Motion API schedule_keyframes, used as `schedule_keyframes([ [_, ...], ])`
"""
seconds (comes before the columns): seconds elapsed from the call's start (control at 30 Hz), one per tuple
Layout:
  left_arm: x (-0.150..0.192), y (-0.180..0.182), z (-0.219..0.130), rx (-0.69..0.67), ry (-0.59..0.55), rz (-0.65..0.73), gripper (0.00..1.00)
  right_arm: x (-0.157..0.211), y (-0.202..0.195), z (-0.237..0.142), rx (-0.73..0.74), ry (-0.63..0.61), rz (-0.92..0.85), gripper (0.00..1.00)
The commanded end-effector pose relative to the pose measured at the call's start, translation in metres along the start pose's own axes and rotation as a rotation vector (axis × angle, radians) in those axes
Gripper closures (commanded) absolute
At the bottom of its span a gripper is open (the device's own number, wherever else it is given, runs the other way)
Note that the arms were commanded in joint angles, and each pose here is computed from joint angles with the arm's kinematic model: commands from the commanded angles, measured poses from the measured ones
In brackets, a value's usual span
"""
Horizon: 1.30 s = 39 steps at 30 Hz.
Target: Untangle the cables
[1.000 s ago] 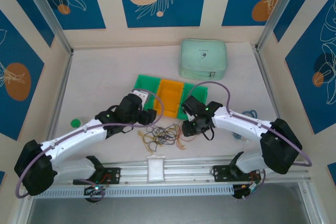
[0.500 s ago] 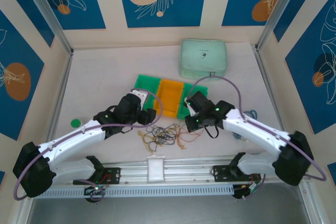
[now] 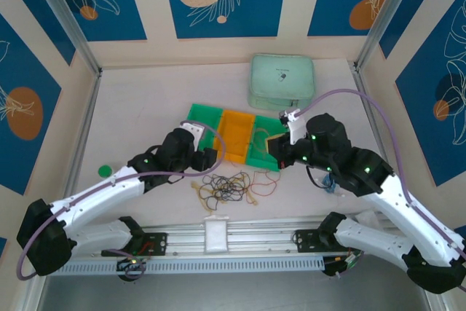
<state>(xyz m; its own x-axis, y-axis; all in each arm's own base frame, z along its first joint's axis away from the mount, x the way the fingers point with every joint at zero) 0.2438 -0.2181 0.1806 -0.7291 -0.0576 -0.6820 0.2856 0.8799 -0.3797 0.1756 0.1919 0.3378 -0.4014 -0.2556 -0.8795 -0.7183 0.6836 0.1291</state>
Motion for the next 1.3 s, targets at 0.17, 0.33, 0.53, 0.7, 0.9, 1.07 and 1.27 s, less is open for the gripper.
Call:
schedule_keyframes([
  [0.17,-0.012,-0.010,-0.011,0.048,-0.050,0.005,0.35,-0.073,0.021,-0.040,-0.086,-0.274,-0.110,0.97],
  [0.33,-0.011,-0.007,-0.014,0.036,-0.053,0.005,0.35,-0.081,0.015,-0.035,-0.037,-0.266,-0.130,0.96],
  [0.53,-0.014,-0.002,-0.021,0.010,-0.065,0.010,0.34,-0.064,-0.019,-0.011,0.162,-0.157,-0.119,0.95],
  [0.7,-0.012,0.002,-0.023,-0.014,-0.063,0.024,0.34,-0.033,-0.060,0.010,0.363,0.003,-0.104,0.93],
  [0.9,-0.010,0.003,-0.020,-0.015,-0.057,0.025,0.33,0.008,-0.094,0.041,0.403,0.158,-0.008,0.92],
  [1.07,-0.009,0.002,-0.018,-0.016,-0.051,0.031,0.34,0.032,-0.110,0.067,0.365,0.221,0.070,0.92],
  [1.27,-0.006,0.004,-0.012,-0.028,-0.034,0.040,0.33,0.060,-0.125,0.092,0.333,0.302,0.154,0.92],
])
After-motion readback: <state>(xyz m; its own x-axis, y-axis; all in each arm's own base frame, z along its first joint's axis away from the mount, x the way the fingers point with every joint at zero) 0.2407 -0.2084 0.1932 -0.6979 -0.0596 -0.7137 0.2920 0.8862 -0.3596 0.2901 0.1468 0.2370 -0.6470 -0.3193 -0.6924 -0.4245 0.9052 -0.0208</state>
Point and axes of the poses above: each hand's point on the last joint's axis, 136 mm out from that joint toward the fingers, its own z axis out along the fingers, its own y axis along the line the jaws close on, x = y × z, the point moved 2 cm from there along -z, back along the fingers, and after that the axes turned 13 degrees about -z, right-handed, at the moved point
